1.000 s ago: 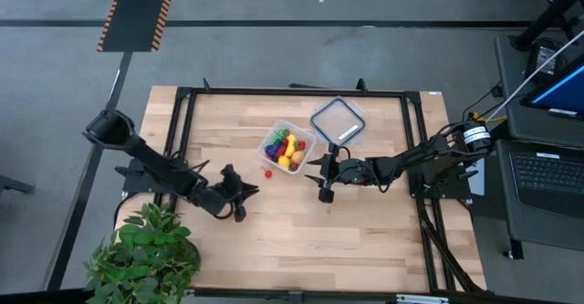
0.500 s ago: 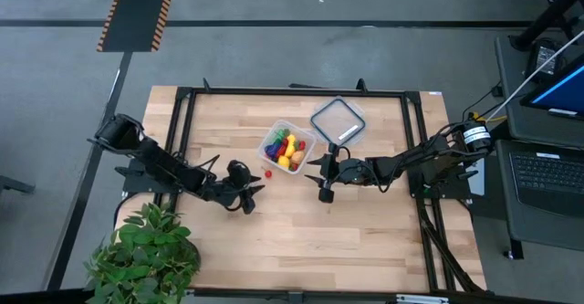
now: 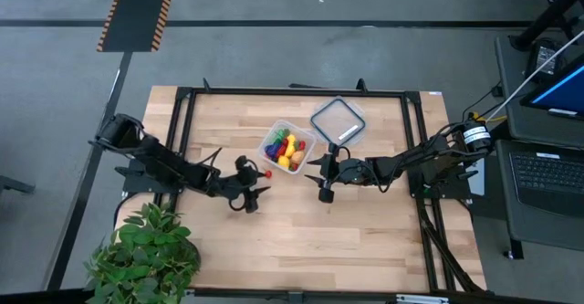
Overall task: Pick and placing Produce into tupperware
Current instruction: Put the red cherry into the transparent container
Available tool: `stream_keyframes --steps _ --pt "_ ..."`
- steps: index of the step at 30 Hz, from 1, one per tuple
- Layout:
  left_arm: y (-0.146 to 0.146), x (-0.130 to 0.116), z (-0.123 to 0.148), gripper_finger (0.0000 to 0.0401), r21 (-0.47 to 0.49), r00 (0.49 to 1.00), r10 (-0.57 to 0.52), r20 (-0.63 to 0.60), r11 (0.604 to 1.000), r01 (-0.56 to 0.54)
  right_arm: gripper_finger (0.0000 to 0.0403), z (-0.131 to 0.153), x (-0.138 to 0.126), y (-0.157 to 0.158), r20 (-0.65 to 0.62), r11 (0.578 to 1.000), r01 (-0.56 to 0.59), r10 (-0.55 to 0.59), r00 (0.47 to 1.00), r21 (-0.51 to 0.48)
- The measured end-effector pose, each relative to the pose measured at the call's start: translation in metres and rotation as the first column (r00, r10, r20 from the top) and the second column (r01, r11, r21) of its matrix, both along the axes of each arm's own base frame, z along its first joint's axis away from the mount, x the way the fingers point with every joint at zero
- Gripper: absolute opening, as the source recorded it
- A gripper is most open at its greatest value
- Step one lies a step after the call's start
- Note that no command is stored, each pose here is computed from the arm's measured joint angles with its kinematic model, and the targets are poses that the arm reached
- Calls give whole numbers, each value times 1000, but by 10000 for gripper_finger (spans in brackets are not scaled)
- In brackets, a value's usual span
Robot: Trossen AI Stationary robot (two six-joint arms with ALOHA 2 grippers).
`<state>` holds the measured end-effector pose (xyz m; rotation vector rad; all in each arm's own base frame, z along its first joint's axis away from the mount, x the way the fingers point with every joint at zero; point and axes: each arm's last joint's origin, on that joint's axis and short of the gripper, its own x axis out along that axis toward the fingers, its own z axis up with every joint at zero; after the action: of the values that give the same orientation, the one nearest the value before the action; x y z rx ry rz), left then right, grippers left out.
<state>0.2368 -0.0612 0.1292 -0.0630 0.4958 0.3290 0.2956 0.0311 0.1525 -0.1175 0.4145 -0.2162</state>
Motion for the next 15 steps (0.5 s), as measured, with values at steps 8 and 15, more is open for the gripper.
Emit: stream_keyframes --steps 8,15 --pt "11 5 -20 193 24 995 16 -101 1000 -13 200 -1 -1 0 -17 1000 0 0 1000 -2" --pt "18 11 -31 193 94 988 11 -155 996 4 200 -3 -1 0 -34 1000 0 0 999 -4"
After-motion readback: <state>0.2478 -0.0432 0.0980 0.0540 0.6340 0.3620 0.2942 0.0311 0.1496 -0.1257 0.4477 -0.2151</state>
